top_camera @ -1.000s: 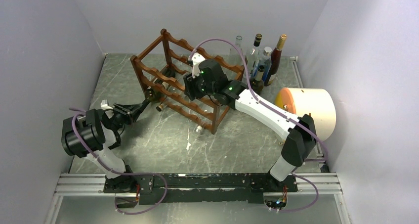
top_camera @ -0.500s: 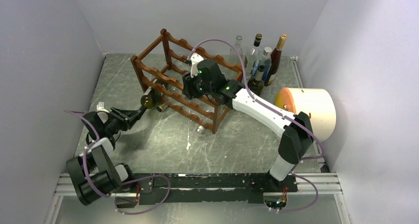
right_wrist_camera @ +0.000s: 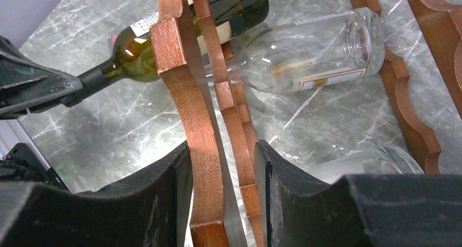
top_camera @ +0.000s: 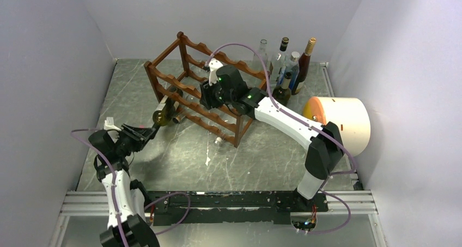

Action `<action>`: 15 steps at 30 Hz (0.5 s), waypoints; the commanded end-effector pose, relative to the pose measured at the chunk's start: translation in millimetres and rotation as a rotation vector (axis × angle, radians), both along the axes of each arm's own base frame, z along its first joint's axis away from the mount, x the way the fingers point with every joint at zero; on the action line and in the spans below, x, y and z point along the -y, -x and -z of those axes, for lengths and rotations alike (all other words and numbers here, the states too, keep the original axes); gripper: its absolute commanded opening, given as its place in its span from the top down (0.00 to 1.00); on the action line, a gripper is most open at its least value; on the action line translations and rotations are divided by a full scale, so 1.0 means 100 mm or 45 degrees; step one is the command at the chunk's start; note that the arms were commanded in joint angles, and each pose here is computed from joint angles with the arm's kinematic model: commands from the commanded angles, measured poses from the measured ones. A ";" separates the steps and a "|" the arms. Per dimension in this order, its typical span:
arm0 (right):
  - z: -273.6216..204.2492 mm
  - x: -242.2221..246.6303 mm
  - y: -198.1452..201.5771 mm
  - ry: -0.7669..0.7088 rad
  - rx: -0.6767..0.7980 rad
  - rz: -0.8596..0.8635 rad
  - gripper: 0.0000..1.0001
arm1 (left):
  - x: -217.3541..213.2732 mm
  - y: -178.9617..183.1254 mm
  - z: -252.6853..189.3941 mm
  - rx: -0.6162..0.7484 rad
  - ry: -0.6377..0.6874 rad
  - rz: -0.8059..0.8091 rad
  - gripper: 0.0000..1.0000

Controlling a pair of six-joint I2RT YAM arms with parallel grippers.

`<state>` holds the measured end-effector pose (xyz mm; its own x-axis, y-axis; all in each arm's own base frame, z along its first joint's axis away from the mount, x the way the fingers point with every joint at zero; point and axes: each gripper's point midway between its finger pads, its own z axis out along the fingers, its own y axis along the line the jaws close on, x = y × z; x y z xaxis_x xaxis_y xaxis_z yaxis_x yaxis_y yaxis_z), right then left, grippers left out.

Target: Take the wine bottle off the wine rack

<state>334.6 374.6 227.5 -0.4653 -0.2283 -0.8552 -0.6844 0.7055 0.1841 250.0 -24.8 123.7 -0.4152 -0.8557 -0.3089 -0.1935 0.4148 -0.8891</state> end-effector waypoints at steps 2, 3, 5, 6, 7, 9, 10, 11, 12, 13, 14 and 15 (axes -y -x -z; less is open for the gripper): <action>0.03 0.06 -0.22 0.053 0.035 0.048 0.54 | -0.08 0.11 -0.25 -0.011 -0.122 -0.078 0.93; 0.02 0.05 -0.22 0.058 0.032 0.043 0.54 | -0.09 0.14 -0.29 -0.016 -0.140 -0.103 0.93; 0.00 0.05 -0.22 0.064 0.034 0.040 0.54 | -0.15 0.17 -0.37 -0.011 -0.187 -0.161 0.93; -0.01 0.06 -0.23 0.064 0.040 0.044 0.54 | -0.17 0.19 -0.40 -0.019 -0.207 -0.176 0.93; -0.01 0.06 -0.22 0.063 0.044 0.046 0.55 | -0.18 0.21 -0.42 -0.028 -0.221 -0.181 0.93; -0.02 0.08 -0.22 0.064 0.055 0.050 0.54 | -0.20 0.22 -0.45 -0.045 -0.237 -0.195 0.93; -0.02 0.08 -0.23 0.067 0.060 0.048 0.54 | -0.23 0.23 -0.47 -0.057 -0.252 -0.213 0.93; -0.02 0.09 -0.23 0.073 0.062 0.049 0.54 | -0.27 0.25 -0.50 -0.069 -0.280 -0.244 0.93; -0.01 0.09 -0.23 0.083 0.062 0.044 0.54 | -0.32 0.27 -0.55 -0.068 -0.317 -0.276 0.93; -0.02 0.09 -0.23 0.091 0.064 0.042 0.54 | -0.35 0.29 -0.60 -0.066 -0.340 -0.307 0.93; -0.03 0.09 -0.24 0.097 0.068 0.041 0.54 | -0.37 0.30 -0.64 -0.058 -0.348 -0.325 0.93; -0.03 0.09 -0.25 0.103 0.072 0.041 0.54 | -0.37 0.30 -0.66 -0.051 -0.349 -0.327 0.93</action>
